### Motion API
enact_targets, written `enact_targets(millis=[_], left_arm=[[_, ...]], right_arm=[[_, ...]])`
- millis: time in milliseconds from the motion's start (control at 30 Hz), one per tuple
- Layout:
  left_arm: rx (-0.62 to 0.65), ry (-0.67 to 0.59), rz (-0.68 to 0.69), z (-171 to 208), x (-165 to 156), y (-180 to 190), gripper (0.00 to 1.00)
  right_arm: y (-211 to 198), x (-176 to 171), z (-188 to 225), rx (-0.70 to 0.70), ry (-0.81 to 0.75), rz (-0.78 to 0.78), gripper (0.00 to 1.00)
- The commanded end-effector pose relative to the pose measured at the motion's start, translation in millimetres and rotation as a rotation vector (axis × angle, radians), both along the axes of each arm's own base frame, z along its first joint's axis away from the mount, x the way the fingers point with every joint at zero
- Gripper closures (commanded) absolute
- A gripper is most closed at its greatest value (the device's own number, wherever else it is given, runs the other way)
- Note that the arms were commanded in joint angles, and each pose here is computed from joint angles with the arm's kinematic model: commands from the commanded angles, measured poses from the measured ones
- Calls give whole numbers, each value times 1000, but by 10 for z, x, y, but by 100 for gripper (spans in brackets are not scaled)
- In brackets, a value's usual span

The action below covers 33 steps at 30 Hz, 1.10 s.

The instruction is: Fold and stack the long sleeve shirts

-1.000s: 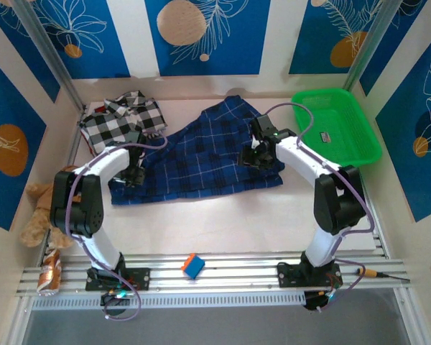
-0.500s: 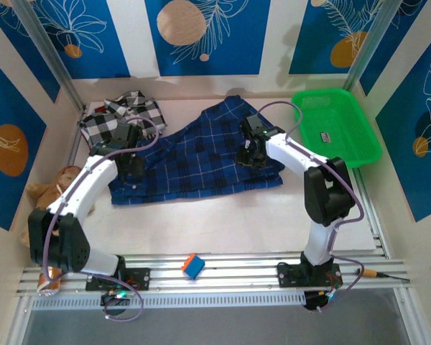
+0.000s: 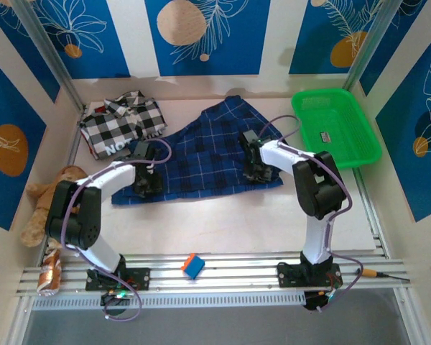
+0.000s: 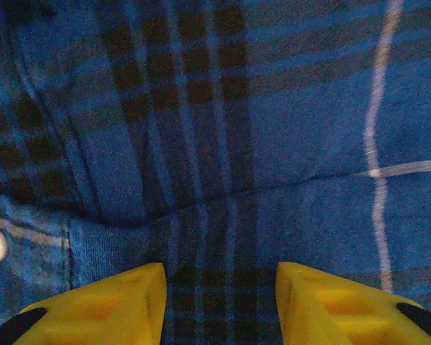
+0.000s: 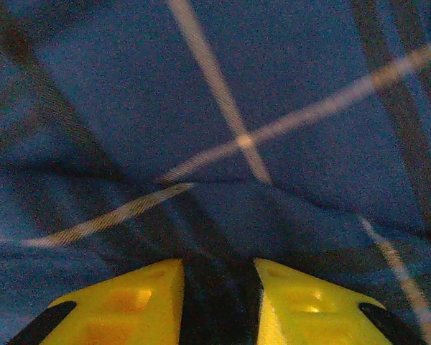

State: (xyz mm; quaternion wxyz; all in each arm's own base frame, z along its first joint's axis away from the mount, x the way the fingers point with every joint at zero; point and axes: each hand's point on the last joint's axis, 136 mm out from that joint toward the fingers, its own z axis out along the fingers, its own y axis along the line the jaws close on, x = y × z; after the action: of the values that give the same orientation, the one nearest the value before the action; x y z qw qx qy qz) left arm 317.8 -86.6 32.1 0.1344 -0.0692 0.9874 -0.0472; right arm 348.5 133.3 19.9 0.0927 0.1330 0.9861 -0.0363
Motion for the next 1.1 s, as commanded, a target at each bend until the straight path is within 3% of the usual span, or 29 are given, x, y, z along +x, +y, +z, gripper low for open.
enact_targets(millis=[0, 233, 633, 733, 867, 1067], left_arm=[[-61, 19, 39, -119, -112, -49, 57], [-127, 55, 50, -242, -515, -115, 57], [-214, 109, -65, -306, -1062, -679, 56], [-206, 97, -45, -237, -1123, -627, 52], [-159, 15, -28, 83, -1081, -463, 40], [-117, -104, 7, 471, -857, -298, 32]], right_arm=[[-213, -348, 8, -61, 43, -74, 69], [-497, -819, 68, -120, 79, -125, 69], [-867, -1398, 237, -104, 109, -220, 70], [-758, -1332, 454, -51, 7, -177, 70], [-595, -1085, 759, 46, -117, -130, 69], [-325, -523, 821, 101, -149, -82, 69]])
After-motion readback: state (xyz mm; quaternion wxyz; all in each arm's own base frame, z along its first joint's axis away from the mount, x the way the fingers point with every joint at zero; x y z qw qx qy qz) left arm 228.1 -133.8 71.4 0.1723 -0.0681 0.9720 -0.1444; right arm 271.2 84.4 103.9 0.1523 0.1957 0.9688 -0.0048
